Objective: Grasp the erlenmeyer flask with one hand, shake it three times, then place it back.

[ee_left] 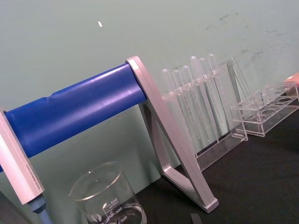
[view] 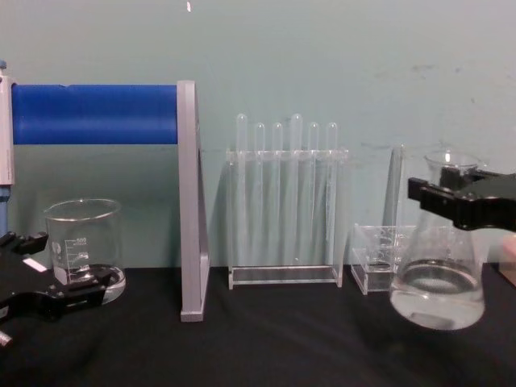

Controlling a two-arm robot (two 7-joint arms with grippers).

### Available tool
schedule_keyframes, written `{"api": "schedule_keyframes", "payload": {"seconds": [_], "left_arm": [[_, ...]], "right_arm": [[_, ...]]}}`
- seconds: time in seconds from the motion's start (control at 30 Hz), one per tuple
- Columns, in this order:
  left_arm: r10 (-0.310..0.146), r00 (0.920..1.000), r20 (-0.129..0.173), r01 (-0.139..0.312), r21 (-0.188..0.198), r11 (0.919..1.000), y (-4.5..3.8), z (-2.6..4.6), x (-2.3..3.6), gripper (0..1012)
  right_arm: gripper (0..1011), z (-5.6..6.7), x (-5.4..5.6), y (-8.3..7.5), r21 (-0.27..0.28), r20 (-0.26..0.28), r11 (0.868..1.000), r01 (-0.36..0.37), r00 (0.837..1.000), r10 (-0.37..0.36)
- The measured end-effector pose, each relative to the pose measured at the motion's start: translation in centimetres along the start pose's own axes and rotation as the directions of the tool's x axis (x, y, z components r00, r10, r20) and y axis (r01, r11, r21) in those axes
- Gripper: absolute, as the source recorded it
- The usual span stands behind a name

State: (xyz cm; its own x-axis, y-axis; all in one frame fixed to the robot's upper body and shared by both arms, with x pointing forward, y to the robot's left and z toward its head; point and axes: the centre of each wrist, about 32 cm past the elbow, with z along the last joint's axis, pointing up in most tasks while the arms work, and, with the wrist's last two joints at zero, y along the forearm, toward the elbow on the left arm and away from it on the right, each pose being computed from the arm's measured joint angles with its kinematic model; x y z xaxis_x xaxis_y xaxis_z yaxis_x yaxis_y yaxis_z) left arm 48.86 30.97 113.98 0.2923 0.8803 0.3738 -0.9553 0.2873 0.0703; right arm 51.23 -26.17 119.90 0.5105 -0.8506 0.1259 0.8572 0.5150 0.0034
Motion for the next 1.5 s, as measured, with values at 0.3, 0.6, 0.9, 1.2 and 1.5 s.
{"api": "schedule_keyframes", "payload": {"seconds": [0.3,0.6,0.9,1.2,1.5], "left_arm": [[0.000,1.0000,0.000,0.000,0.000,1.0000,0.00,0.00,0.00,1001],[0.000,1.0000,0.000,0.000,0.000,1.0000,0.00,0.00,0.00,1001],[0.000,1.0000,0.000,0.000,0.000,1.0000,0.00,0.00,0.00,1001],[0.000,1.0000,0.000,0.000,0.000,1.0000,0.00,0.00,0.00,1001],[0.000,1.0000,0.000,0.000,0.000,1.0000,0.00,0.00,0.00,1001]], "right_arm": [[456,-0.1,0.7,0.0,-0.005,0.001,0.999,0.041,0.999,-0.041],[456,-0.2,0.1,-0.1,-0.009,-0.006,1.000,0.010,1.000,-0.010],[456,0.1,-1.7,-0.3,0.005,-0.020,0.997,-0.082,0.996,0.082],[457,0.5,-3.8,-0.8,0.020,-0.028,0.979,-0.201,0.979,0.201],[456,0.8,-5.4,-1.3,0.032,-0.027,0.955,-0.295,0.955,0.295]]}}
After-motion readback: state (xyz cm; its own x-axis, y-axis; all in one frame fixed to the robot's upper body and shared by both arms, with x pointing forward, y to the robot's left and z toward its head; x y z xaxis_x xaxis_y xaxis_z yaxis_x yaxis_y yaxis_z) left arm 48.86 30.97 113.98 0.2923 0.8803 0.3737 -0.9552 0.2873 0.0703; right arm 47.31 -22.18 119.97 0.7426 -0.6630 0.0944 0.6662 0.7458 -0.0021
